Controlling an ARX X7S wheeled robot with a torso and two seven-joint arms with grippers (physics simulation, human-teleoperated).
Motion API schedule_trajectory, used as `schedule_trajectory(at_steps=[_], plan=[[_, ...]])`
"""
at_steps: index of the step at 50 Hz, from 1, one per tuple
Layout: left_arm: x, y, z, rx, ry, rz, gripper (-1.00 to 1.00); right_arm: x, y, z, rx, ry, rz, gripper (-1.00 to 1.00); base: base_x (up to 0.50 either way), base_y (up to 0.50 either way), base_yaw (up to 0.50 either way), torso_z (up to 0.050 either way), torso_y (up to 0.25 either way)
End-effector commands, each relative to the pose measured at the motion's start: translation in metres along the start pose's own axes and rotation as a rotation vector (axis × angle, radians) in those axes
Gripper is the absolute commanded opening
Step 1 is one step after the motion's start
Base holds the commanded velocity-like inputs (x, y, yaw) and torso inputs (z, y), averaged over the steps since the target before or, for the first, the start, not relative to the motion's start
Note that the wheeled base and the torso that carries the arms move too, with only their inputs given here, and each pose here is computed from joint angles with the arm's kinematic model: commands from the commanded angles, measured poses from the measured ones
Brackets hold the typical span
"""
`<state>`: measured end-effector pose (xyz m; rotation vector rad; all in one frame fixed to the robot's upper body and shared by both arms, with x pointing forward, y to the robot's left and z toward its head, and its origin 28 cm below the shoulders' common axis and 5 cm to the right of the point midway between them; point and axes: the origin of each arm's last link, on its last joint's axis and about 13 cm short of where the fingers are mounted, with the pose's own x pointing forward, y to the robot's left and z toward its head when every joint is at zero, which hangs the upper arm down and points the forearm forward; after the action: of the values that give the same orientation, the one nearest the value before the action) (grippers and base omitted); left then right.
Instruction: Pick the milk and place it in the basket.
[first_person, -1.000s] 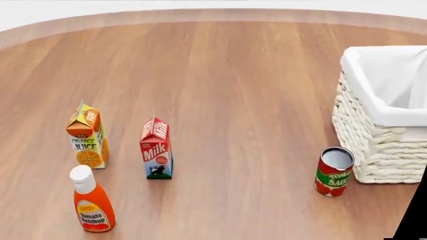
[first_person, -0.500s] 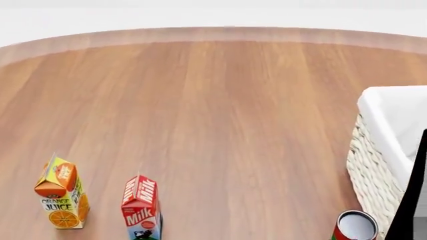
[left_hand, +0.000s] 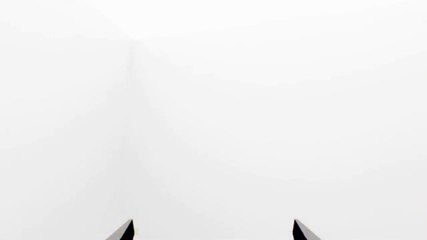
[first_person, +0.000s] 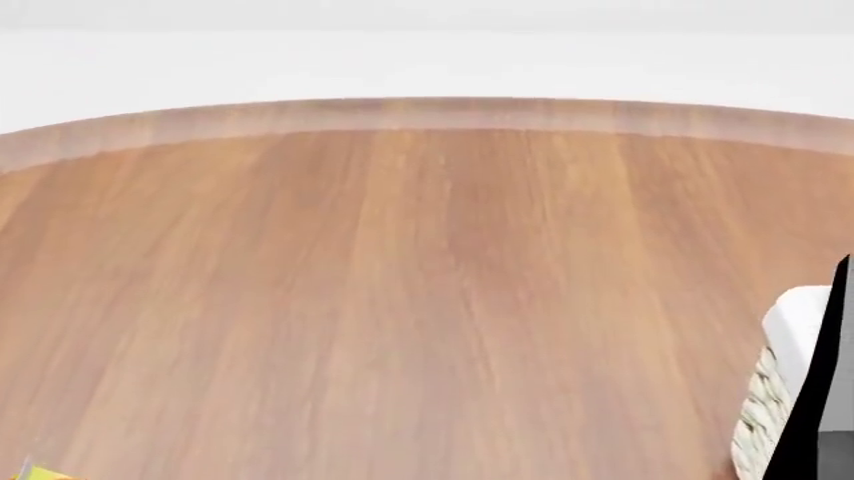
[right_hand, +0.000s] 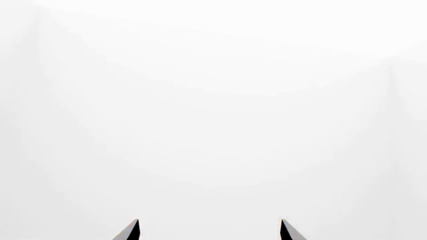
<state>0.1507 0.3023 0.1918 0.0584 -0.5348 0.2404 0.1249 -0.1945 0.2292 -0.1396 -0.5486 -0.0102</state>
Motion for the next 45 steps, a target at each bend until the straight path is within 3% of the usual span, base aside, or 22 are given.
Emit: schedule_trajectory(at_steps=[1, 15, 24, 33, 40, 45], plan=[[0.001, 0.006, 0.000, 0.014, -0.028, 0.044, 1.00, 0.001, -0.002, 0.000, -0.014, -0.017, -0.015, 1.00, 0.50, 0.00, 0.00, 0.000, 0.000], [0.001, 0.006, 0.000, 0.016, -0.028, 0.043, 1.00, 0.002, -0.002, -0.002, -0.023, -0.008, -0.019, 1.00, 0.49, 0.00, 0.00, 0.000, 0.001], [0.000, 0.006, -0.001, 0.017, -0.027, 0.042, 1.00, 0.004, -0.002, 0.001, -0.029, -0.027, -0.013, 1.00, 0.07, 0.00, 0.00, 0.000, 0.000], [0.000, 0.006, -0.001, 0.017, -0.026, 0.042, 1.00, 0.020, -0.005, -0.004, 0.012, 0.018, 0.151, 1.00, 0.00, 0.00, 0.00, 0.000, 0.000], [0.000, 0.005, -0.003, 0.016, -0.020, 0.037, 1.00, 0.034, -0.013, -0.008, 0.038, 0.080, 0.195, 1.00, 0.00, 0.00, 0.00, 0.000, 0.000], [0.001, 0.005, -0.003, 0.015, -0.020, 0.036, 1.00, 0.034, -0.014, -0.015, 0.026, 0.088, 0.377, 1.00, 0.00, 0.00, 0.00, 0.000, 0.000]])
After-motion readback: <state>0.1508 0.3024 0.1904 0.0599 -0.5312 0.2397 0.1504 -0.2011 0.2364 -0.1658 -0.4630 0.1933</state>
